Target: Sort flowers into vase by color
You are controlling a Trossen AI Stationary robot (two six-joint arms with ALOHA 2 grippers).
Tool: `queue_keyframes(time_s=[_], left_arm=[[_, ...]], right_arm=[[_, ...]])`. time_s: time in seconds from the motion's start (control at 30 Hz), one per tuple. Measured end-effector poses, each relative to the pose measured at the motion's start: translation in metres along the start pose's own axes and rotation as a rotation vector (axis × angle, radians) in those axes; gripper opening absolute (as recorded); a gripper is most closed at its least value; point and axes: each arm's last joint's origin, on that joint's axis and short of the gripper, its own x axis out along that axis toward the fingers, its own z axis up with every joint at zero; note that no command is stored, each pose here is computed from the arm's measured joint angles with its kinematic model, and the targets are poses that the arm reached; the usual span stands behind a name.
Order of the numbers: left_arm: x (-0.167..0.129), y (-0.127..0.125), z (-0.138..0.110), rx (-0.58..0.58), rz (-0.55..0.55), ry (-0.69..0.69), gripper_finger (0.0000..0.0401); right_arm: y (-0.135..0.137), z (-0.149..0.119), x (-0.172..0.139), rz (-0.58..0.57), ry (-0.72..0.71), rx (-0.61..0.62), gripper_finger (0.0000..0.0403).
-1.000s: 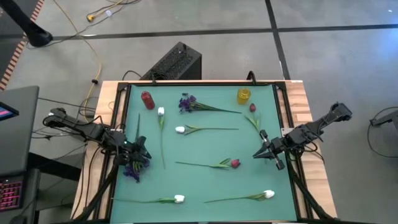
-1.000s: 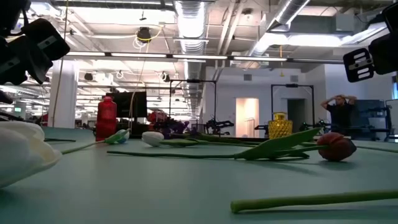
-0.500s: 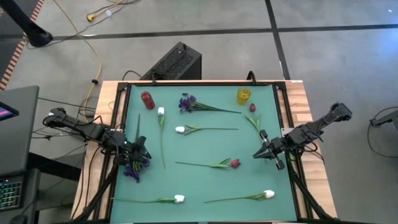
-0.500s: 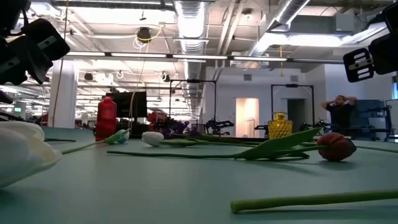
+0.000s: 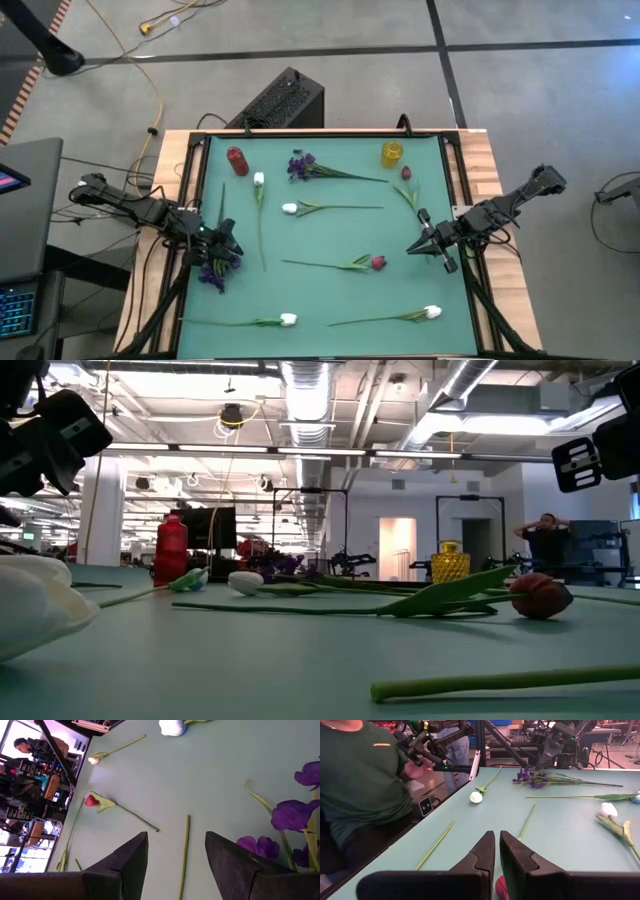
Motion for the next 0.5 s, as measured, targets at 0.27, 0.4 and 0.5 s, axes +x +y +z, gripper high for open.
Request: queue_keyframes(time_s=[0.27, 0.4, 0.5], left_arm=[[0.0006, 0.0064, 0.0001, 0.002, 0.118, 0.056, 0.0187], [0.0000, 0.0099, 0.0005, 0.070, 0.169, 0.090, 0.0187], [0.0002, 0.0085, -0.0004, 0.068, 0.153, 0.097, 0.0187]], right_arm=[[0.0000, 0.0000, 0.0000, 0.000, 0.000, -0.003, 0.0056], [0.0000, 0.0001, 0.0000, 0.000, -0.001, -0.003, 0.0056], [0.0000, 0.0001, 0.0000, 0.000, -0.001, -0.003, 0.0056]])
